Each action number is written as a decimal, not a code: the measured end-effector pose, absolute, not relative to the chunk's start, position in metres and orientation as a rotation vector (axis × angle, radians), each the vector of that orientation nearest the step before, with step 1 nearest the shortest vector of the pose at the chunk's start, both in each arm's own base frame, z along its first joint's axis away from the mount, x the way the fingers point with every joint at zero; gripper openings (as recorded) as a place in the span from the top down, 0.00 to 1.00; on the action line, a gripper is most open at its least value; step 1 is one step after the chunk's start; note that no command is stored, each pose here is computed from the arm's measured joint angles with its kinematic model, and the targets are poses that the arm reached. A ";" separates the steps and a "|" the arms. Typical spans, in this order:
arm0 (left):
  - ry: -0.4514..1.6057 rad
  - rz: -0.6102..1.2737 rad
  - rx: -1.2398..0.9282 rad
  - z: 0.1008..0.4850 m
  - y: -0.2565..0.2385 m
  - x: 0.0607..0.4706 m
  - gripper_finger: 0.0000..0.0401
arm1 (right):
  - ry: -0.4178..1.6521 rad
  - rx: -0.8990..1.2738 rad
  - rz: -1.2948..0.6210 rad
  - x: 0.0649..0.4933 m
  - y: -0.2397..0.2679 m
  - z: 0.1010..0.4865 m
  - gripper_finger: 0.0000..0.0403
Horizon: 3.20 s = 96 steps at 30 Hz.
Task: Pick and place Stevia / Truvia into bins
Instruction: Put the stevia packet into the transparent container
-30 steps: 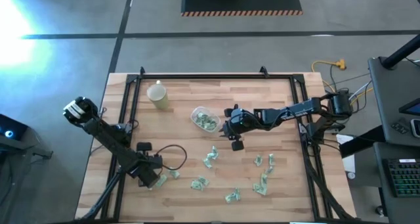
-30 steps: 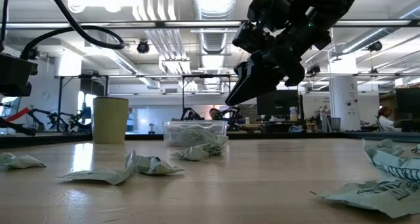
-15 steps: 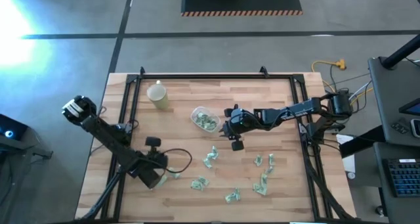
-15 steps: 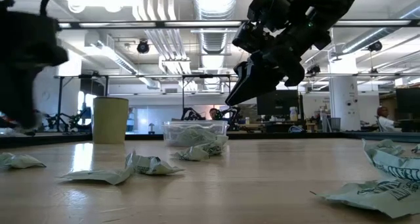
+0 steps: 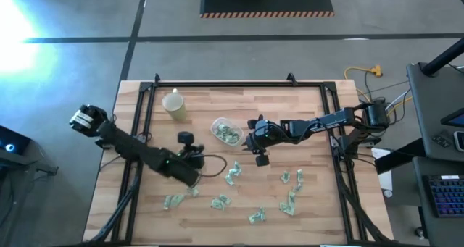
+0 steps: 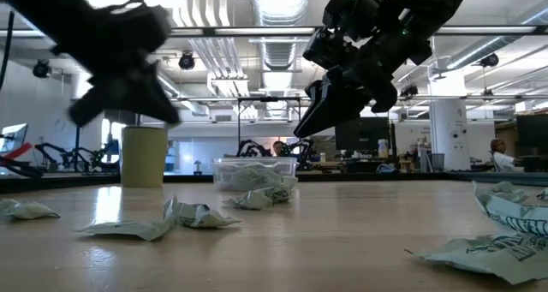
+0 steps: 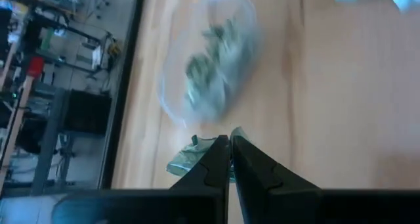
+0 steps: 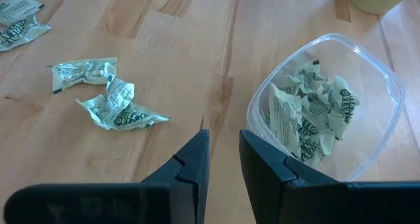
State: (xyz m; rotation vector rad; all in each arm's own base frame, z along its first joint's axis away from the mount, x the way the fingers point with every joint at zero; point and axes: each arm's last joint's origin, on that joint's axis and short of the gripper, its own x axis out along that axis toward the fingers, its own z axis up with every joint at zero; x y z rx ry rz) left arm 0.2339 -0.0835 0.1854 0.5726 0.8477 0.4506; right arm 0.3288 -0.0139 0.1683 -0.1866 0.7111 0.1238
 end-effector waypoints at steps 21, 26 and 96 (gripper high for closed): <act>0.683 0.414 0.372 0.180 0.035 0.296 1.00 | 0.713 -0.186 0.124 0.329 -0.014 0.168 0.79; 0.735 0.429 0.372 0.166 0.043 0.303 1.00 | 0.714 -0.186 0.124 0.329 -0.014 0.168 0.80; 0.559 0.172 0.324 0.243 -0.037 0.212 0.63 | 0.615 -0.343 0.470 0.352 0.035 0.122 0.76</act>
